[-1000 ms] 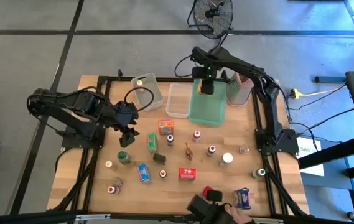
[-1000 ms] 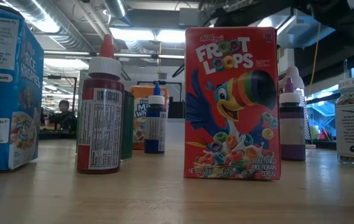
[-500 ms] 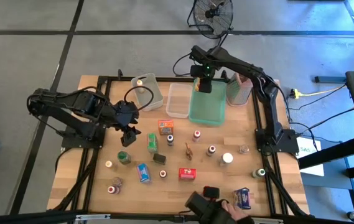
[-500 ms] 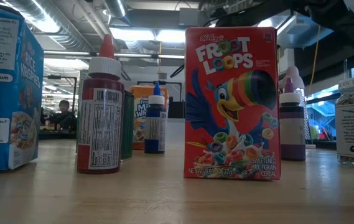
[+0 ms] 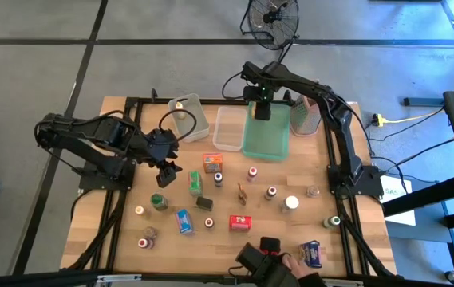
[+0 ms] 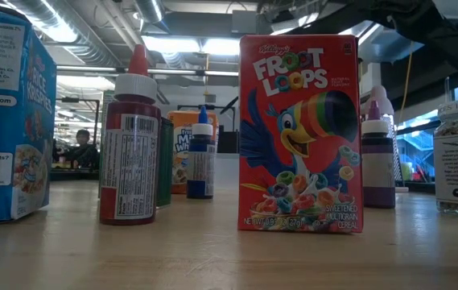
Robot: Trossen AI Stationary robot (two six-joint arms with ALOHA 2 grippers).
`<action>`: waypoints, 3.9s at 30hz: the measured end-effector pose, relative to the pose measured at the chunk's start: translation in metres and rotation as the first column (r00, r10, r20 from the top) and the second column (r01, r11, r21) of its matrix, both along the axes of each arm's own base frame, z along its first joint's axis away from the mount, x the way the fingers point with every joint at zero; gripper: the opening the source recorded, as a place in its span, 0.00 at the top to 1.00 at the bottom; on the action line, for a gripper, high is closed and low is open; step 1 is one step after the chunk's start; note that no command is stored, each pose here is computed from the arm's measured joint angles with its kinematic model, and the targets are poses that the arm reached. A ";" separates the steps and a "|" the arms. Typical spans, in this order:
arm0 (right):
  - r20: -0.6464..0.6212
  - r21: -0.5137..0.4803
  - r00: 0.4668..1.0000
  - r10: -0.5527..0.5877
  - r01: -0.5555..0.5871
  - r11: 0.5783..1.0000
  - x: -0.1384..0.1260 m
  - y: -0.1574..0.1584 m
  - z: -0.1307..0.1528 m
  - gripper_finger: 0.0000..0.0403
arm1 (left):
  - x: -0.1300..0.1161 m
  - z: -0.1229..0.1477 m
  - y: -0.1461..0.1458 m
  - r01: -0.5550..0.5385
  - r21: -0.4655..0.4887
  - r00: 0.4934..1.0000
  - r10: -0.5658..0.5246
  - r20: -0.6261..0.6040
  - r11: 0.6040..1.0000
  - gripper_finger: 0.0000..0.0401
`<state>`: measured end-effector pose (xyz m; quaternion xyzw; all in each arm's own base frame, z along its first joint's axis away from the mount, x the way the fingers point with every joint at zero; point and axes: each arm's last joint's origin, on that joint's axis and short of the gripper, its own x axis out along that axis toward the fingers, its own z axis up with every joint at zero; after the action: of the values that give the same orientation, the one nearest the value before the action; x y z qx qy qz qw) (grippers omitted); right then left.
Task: Pick & Place Kitchen Items
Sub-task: Put the yellow cereal box into the green bin, then put the white seasoning bottle into the white bin
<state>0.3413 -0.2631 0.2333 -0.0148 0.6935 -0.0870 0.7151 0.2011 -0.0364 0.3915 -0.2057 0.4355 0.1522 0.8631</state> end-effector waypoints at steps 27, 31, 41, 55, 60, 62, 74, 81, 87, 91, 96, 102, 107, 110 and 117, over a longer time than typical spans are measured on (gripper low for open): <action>0.010 0.030 0.999 -0.039 0.039 0.999 -0.008 0.006 0.014 0.36 | 0.000 0.000 0.001 -0.021 0.013 1.000 0.021 0.004 1.000 0.43; 0.063 0.023 0.998 -0.028 0.027 0.999 -0.012 0.012 0.039 0.36 | 0.000 0.000 0.001 -0.027 0.019 1.000 0.027 0.006 0.999 0.43; 0.336 0.206 0.942 0.006 -0.080 0.975 -0.042 0.060 0.127 0.36 | 0.000 0.000 0.001 0.015 0.048 1.000 -0.015 -0.001 0.999 0.43; 0.467 0.467 0.884 0.016 -0.262 0.844 -0.057 0.189 0.187 0.36 | -0.005 -0.001 -0.002 0.277 0.078 0.960 -0.273 -0.065 0.958 0.43; 0.355 0.434 0.932 -0.072 -0.096 0.896 -0.051 0.229 0.187 0.36 | -0.015 0.001 0.000 0.294 0.067 0.954 -0.288 -0.082 0.953 0.43; 0.331 0.411 0.938 -0.099 -0.048 0.910 -0.050 0.242 0.186 0.36 | -0.019 0.003 0.001 0.293 0.069 0.955 -0.289 -0.070 0.953 0.43; 0.216 0.457 0.937 -0.275 0.152 0.876 -0.053 0.314 0.186 0.36 | -0.022 0.005 0.002 0.318 0.109 0.948 -0.312 -0.067 0.942 0.43; 0.112 0.499 0.891 -0.441 0.333 0.800 -0.064 0.355 0.185 0.36 | -0.022 0.005 0.002 0.318 0.109 0.948 -0.312 -0.067 0.942 0.43; 0.156 0.440 0.834 -0.529 0.421 0.793 -0.074 0.382 0.185 0.36 | -0.022 0.005 -0.002 0.336 0.109 0.941 -0.331 -0.063 0.935 0.43; 0.140 0.397 0.823 -0.550 0.463 0.793 -0.076 0.390 0.172 0.36 | -0.023 0.006 -0.008 0.344 0.098 0.939 -0.340 -0.056 0.934 0.43; -0.015 0.341 0.838 -0.545 0.517 0.785 -0.088 0.389 0.141 0.36 | -0.025 0.006 -0.015 0.348 0.108 0.937 -0.344 -0.053 0.931 0.43; -0.109 0.246 0.800 -0.590 0.597 0.764 -0.115 0.375 0.110 0.36 | -0.027 0.006 -0.020 0.347 0.132 0.938 -0.344 -0.051 0.928 0.43; -0.143 0.242 0.778 -0.612 0.627 0.741 -0.127 0.370 0.084 0.36 | -0.027 0.006 -0.020 0.324 0.130 0.946 -0.320 -0.046 0.937 0.43; -0.138 0.267 0.781 -0.609 0.622 0.736 -0.126 0.370 0.070 0.36 | -0.027 0.006 -0.020 0.323 0.129 0.946 -0.320 -0.046 0.938 0.43; -0.153 0.239 0.765 -0.626 0.643 0.728 -0.125 0.364 0.044 0.36 | -0.027 0.006 -0.020 0.323 0.134 0.946 -0.320 -0.046 0.937 0.43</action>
<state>0.2168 0.1014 0.2771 0.3205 0.6834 -0.2272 0.6153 0.1741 -0.0568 0.3973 -0.0692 0.4617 0.0417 0.8833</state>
